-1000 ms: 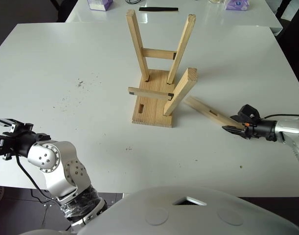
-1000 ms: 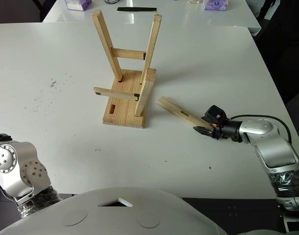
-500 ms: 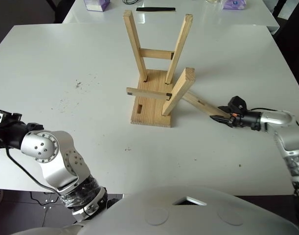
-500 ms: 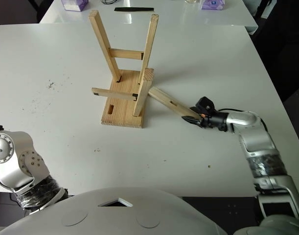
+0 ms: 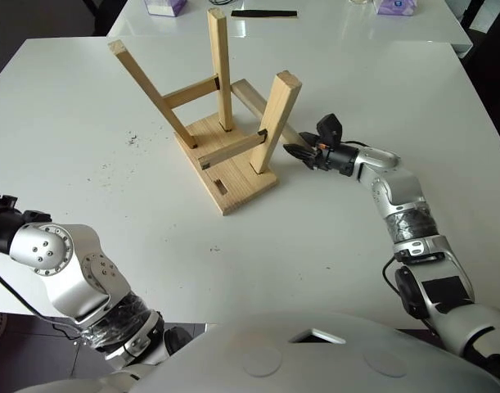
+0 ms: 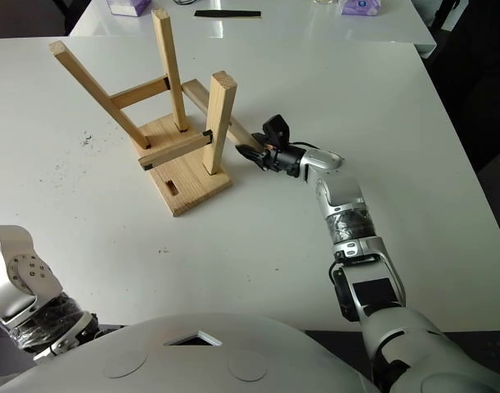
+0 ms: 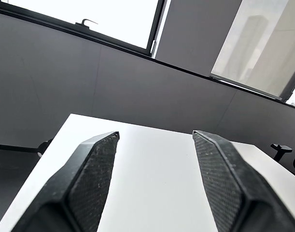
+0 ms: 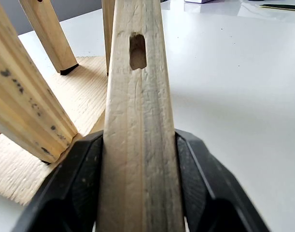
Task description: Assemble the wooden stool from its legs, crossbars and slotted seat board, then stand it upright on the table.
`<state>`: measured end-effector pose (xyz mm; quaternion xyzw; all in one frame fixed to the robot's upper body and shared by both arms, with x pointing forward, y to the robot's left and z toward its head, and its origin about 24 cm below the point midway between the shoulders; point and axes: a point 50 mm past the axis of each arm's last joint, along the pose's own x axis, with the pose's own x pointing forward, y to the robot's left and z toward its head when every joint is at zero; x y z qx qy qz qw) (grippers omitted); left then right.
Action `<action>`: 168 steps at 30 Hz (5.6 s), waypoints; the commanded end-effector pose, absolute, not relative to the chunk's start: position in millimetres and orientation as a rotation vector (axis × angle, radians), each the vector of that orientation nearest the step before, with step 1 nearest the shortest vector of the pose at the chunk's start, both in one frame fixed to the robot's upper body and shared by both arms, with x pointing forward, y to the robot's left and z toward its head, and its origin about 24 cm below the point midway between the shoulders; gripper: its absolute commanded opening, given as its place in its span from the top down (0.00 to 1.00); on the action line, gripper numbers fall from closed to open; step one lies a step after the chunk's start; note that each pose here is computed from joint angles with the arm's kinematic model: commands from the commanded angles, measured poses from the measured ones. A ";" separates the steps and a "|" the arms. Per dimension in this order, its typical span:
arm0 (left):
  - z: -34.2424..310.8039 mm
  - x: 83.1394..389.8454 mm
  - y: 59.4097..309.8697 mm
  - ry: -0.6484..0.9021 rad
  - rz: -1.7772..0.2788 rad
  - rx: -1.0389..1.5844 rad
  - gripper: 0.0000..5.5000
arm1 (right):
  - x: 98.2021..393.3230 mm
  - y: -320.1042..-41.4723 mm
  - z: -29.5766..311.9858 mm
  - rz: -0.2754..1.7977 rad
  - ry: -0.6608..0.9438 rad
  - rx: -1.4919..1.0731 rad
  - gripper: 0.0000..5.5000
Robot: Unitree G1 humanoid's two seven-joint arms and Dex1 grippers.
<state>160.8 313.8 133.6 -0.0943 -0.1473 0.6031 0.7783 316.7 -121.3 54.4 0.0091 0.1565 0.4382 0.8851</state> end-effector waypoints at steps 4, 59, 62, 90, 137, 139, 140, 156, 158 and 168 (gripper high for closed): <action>135.3 173.3 319.4 -0.333 1.285 -0.198 0.48 | 337.0 -102.6 92.4 0.939 0.185 0.162 0.63; 262.6 234.7 162.4 -0.327 -1.059 -0.583 0.31 | 249.3 -155.8 246.6 1.393 -0.188 0.302 0.63; 264.5 232.1 162.7 -0.287 -1.140 -0.585 0.31 | 246.3 -152.6 241.9 1.424 -0.151 0.276 0.63; 280.0 239.9 151.3 -0.231 -1.408 -0.531 0.34 | 230.7 -152.5 201.3 1.530 0.065 0.312 0.63; 254.8 207.2 293.7 -0.083 -0.716 0.024 0.63 | 285.1 -235.3 99.1 0.458 0.185 -0.093 0.37; 235.2 204.8 289.3 -0.044 -0.716 0.021 0.63 | 293.7 -225.7 96.0 0.468 0.180 -0.081 0.37; 223.4 203.7 286.1 -0.028 -0.714 0.008 0.63 | 299.3 -220.2 93.7 0.476 0.181 -0.081 0.37; 178.3 194.6 243.3 -0.084 -0.781 -0.102 0.63 | 322.7 -212.1 74.7 0.512 0.244 -0.032 0.37; 170.9 195.4 240.1 -0.049 -0.798 -0.106 0.63 | 324.2 -210.1 73.7 0.509 0.242 -0.029 0.37; 140.2 205.4 243.3 0.099 -0.807 -0.046 0.63 | 331.0 -207.8 76.8 0.491 0.214 -0.028 0.37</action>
